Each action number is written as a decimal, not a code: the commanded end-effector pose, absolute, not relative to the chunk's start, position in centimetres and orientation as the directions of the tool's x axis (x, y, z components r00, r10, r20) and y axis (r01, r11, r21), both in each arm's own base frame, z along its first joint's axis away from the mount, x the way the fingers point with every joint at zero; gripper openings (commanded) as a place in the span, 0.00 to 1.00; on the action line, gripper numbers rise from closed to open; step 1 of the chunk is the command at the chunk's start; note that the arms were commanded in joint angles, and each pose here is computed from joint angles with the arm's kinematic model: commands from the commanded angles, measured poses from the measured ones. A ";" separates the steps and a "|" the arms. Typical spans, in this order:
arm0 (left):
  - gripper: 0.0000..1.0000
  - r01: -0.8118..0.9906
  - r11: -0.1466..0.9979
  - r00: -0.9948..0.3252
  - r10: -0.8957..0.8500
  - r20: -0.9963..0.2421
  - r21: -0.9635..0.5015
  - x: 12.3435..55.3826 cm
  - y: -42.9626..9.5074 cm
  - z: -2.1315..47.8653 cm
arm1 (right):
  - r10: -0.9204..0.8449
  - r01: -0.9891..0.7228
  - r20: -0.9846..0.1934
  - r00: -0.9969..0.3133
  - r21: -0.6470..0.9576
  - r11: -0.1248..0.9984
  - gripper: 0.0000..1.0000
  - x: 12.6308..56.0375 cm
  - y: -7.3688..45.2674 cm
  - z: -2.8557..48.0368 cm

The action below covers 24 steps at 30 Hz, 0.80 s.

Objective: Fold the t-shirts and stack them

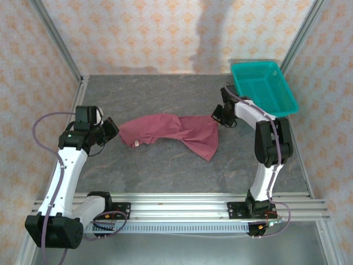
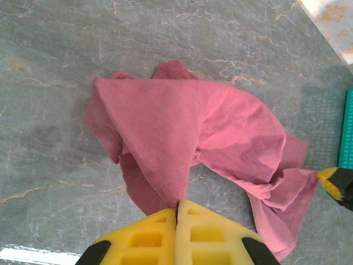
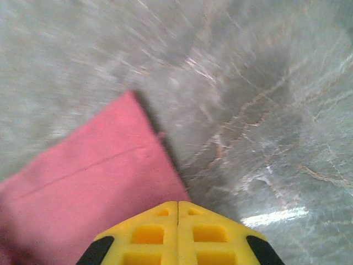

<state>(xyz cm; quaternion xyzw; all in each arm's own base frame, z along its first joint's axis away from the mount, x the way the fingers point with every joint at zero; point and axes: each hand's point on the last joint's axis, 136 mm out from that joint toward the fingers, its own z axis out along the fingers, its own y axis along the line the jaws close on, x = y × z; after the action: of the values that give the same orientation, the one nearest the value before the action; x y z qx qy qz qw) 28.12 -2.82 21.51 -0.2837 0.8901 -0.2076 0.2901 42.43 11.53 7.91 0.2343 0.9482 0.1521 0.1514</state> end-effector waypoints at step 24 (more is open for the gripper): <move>0.00 -0.053 0.844 -0.082 -0.537 -0.840 -0.534 36.5 2.4 58.2 | 0.543 -0.049 -0.825 -0.155 0.555 0.830 0.00 34.8 5.4 54.2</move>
<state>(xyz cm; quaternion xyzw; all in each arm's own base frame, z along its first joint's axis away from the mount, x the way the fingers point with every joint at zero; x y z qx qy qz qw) 36.06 2.27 57.23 -0.2074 0.7188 -0.1789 0.6390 36.55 6.68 52.58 0.1697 0.7290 0.2626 0.6090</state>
